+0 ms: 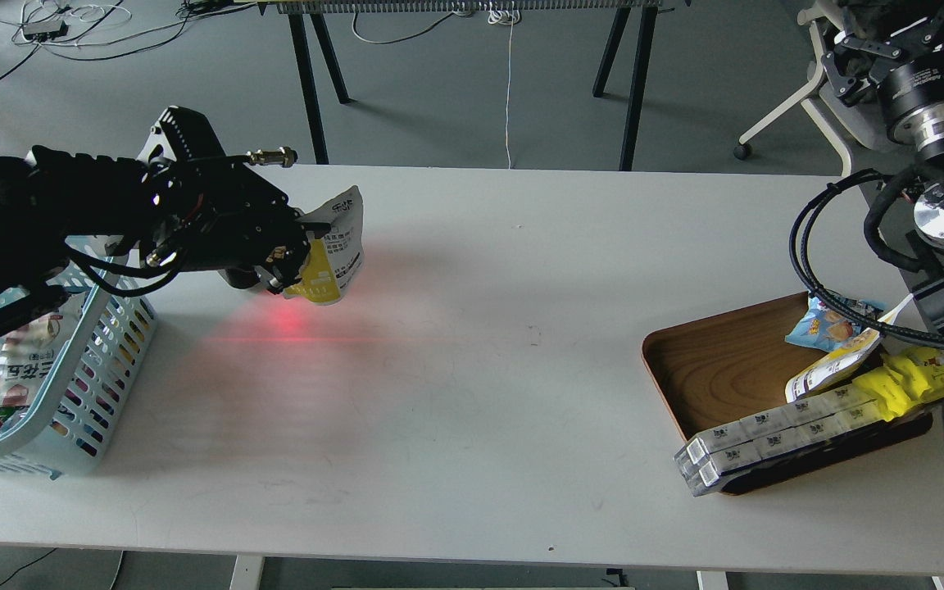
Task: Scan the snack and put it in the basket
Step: 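Hold the yellow packet with the left gripper in front of the scanner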
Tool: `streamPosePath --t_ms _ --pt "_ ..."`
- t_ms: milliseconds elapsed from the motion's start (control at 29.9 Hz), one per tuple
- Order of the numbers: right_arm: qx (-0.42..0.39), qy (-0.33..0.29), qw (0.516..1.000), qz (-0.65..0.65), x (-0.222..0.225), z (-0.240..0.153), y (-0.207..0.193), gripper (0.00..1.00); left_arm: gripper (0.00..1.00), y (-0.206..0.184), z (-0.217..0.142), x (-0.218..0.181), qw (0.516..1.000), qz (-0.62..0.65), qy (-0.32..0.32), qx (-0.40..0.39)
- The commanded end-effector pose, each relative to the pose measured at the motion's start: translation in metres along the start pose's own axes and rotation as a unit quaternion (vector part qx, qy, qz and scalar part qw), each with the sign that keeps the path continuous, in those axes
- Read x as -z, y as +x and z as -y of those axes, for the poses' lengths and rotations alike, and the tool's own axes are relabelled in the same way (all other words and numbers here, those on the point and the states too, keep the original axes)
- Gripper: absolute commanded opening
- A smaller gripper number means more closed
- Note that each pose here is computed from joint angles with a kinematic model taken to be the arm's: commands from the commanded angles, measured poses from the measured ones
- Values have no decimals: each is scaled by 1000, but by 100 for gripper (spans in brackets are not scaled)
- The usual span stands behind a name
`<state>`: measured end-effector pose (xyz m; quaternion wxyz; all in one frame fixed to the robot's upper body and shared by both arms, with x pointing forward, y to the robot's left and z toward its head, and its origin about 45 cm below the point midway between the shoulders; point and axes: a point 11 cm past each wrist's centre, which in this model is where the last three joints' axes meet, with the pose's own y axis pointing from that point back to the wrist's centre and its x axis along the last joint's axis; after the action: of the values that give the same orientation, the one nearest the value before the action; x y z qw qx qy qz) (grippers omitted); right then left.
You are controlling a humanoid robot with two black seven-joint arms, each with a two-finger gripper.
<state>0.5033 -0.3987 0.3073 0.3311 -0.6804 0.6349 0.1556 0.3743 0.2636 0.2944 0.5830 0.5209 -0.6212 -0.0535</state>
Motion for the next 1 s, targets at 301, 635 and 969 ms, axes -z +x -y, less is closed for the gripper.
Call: streamPosePath --t_ms 301,635,969 --pt "5 8 1000 -7 14 0 1 99 0 -1 2 -13 1000 2 -18 -3" --pt "6 7 1000 -6 13 1 0 99 0 -2 2 -16 1000 2 -26 -2" --pt "7 7 1000 -7 14 1 0 99 0 -3 2 -16 1000 1 -29 -1"
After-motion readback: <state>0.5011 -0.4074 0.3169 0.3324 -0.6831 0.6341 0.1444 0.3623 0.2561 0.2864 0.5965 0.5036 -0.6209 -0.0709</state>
